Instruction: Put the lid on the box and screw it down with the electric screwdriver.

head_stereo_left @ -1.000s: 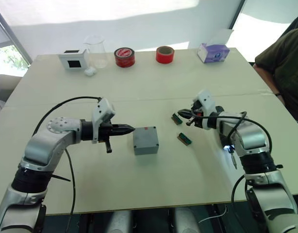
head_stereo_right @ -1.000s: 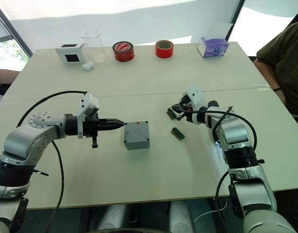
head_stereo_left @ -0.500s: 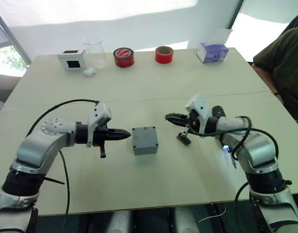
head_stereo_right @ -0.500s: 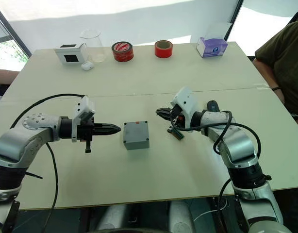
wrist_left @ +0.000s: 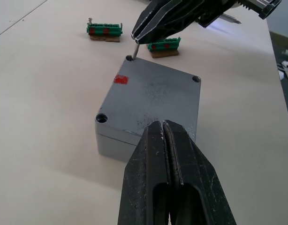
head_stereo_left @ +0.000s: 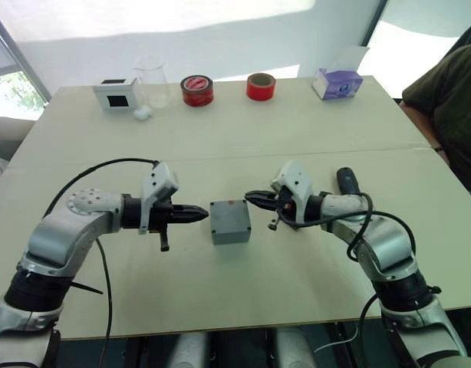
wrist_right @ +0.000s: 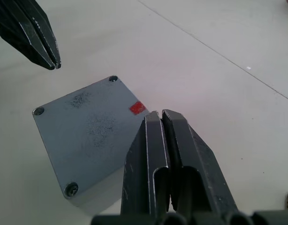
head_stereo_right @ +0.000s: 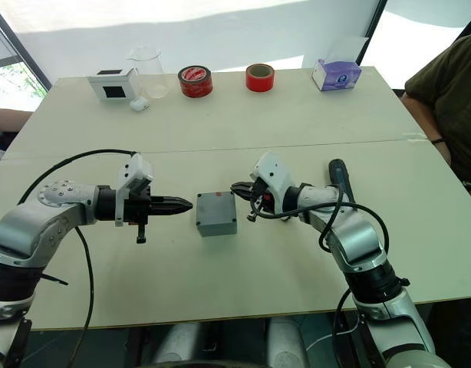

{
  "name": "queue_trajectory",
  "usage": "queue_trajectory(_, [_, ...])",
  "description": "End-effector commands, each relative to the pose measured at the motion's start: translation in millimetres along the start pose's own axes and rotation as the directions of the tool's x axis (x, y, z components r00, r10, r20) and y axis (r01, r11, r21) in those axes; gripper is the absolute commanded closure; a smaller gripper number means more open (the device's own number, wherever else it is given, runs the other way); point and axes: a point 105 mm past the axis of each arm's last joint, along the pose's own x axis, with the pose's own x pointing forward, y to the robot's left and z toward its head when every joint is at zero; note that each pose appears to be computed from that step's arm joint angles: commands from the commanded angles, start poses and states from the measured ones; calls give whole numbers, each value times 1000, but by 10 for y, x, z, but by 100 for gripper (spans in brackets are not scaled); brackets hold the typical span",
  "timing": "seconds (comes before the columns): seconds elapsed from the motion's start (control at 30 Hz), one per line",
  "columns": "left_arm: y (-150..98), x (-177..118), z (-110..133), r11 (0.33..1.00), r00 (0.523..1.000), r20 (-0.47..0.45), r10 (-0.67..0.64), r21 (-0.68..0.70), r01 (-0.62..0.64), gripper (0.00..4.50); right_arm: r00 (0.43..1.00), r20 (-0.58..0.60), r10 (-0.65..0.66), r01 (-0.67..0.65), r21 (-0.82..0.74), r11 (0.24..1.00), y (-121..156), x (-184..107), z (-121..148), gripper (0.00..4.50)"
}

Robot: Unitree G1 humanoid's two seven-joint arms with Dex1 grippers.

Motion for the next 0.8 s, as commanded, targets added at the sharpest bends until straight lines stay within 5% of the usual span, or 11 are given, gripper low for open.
queue_trajectory(0.03, [-50,3,66,999,1000,18,-7,31,7,450,999,37,3,-1,-46,999,-7,30,130,449])
queue_trajectory(0.6, [-46,20,71,1000,1000,25,-5,31,4,450,1000,3,2,-2,-57,998,-38,63,50,449])
queue_trajectory(0.7, [-47,24,74,999,1000,28,-6,32,5,450,1000,-1,-1,1,-59,998,-53,60,52,383])
queue_trajectory(0.8, [-50,28,79,999,999,31,-7,32,6,450,1000,-2,-4,4,-60,998,-69,49,59,265])
